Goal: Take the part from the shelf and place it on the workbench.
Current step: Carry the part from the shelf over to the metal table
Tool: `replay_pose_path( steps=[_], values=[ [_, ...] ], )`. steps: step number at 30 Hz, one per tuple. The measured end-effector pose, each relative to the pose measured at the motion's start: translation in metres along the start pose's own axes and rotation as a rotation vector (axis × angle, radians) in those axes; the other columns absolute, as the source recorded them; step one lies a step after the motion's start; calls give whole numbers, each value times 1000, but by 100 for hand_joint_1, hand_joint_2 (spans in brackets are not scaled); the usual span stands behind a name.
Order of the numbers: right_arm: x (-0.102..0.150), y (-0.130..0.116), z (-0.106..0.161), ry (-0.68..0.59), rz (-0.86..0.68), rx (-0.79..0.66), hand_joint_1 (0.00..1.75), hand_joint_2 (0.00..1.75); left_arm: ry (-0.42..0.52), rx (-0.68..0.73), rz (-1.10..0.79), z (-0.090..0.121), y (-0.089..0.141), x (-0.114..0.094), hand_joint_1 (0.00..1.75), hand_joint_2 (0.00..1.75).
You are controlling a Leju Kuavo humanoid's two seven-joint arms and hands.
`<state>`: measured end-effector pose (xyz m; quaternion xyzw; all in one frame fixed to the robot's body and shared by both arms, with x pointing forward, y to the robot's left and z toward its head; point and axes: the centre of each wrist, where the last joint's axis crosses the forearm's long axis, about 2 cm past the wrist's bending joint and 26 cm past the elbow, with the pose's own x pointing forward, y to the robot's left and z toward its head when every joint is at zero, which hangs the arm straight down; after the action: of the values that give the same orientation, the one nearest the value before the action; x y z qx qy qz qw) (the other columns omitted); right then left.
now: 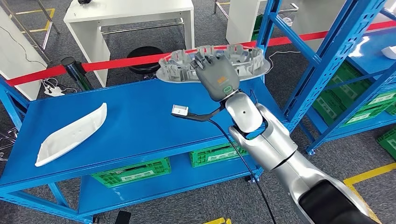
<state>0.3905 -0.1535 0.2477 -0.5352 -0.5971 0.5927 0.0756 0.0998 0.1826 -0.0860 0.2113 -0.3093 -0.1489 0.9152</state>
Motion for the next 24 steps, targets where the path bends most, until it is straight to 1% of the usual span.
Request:
replay_pose_path(
  steps=[6, 12, 16, 24],
  values=[
    [-12, -31, -25, -34, 73, -106, 175, 175, -7, 8, 22, -1, 0, 3, 0, 175],
    [-16, -52, -39, -53, 125, -247, 175, 175, -6, -13, 42, -1, -1, 4, 0, 175],
    [-15, -58, -42, -58, 139, -293, 175, 175, -3, -20, 50, -1, 0, 3, 0, 175],
    [-12, -59, -43, -73, 144, -320, 175, 175, 0, -30, 61, -1, -1, 4, 0, 175]
  ],
)
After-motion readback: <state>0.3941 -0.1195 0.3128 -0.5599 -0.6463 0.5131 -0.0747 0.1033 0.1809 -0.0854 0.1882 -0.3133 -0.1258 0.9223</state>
